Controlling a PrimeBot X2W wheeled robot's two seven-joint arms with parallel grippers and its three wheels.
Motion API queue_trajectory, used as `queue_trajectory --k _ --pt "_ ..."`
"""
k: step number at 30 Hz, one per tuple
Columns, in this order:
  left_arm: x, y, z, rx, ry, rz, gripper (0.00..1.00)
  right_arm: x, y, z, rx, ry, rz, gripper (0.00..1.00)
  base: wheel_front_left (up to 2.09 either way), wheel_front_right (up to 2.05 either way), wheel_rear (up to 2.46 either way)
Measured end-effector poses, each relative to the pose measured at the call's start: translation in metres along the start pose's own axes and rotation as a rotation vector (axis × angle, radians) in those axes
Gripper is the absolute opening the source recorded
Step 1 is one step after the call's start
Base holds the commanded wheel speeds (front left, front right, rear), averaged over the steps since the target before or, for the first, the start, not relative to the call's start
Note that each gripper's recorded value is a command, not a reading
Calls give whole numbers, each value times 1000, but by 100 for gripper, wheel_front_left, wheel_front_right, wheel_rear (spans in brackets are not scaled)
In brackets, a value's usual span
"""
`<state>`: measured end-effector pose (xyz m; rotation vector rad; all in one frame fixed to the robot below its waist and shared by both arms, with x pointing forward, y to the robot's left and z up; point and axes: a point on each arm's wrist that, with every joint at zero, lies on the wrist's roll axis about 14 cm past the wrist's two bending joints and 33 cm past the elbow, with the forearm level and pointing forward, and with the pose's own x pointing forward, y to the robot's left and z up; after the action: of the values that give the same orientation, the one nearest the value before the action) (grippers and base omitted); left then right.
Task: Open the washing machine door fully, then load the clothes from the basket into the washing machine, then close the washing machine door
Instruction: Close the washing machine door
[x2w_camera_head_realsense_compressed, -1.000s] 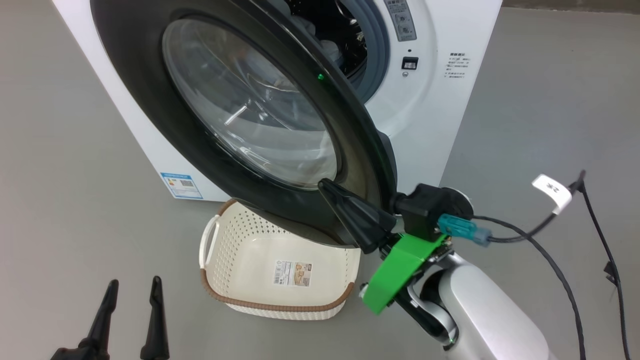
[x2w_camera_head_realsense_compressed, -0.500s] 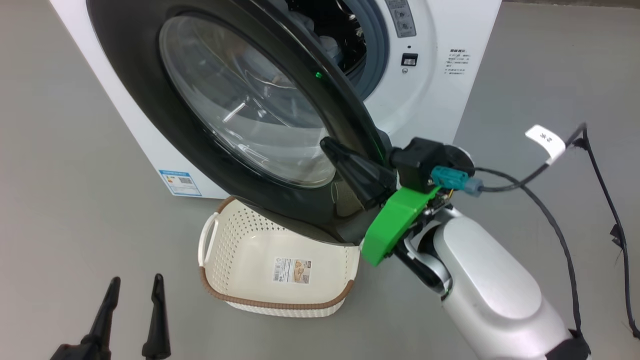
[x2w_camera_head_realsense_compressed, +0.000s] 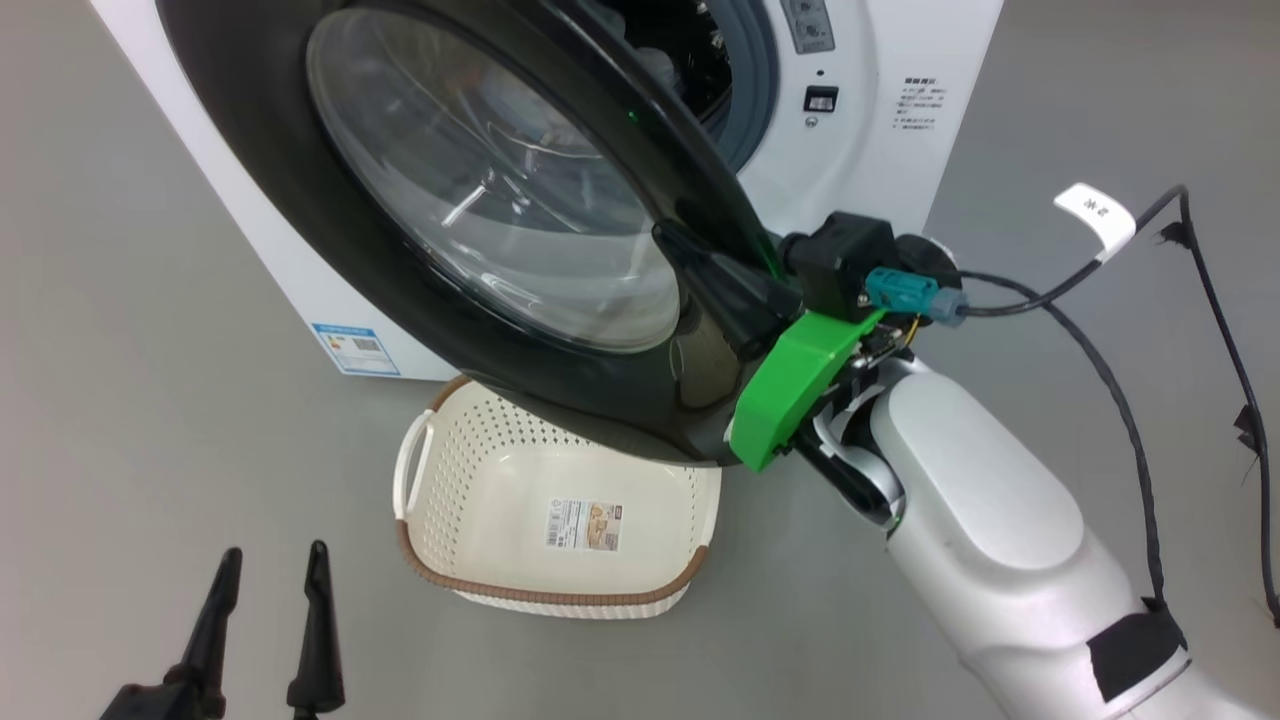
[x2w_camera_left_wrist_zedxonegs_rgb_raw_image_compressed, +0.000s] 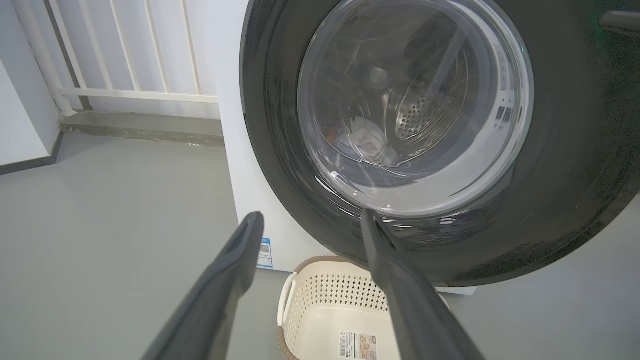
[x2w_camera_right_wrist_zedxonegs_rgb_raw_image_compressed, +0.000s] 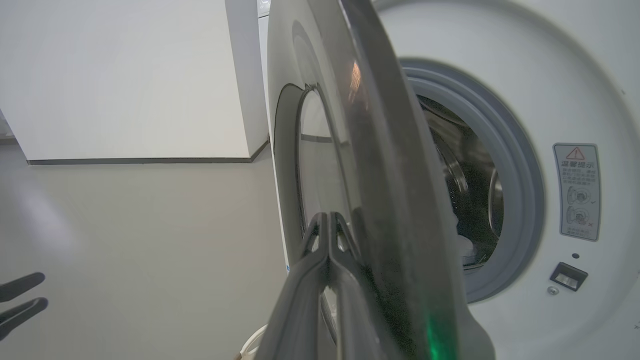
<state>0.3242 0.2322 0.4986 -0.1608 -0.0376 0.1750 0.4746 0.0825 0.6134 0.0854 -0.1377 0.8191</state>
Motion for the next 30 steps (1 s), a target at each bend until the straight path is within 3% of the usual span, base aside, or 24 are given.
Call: queue_trajectory --k 6,19,30 --pt "10 -2 2 3 -8 -5 100 10 -21 0 -4 2 -33 0 0 0 0" --pt "29 -8 -10 -4 16 -13 100 40 -103 6 -18 -28 -182 0 0 0 0" --pt "39 -7 -16 2 29 -10 100 64 -142 7 -23 -62 -255 0 0 0 0"
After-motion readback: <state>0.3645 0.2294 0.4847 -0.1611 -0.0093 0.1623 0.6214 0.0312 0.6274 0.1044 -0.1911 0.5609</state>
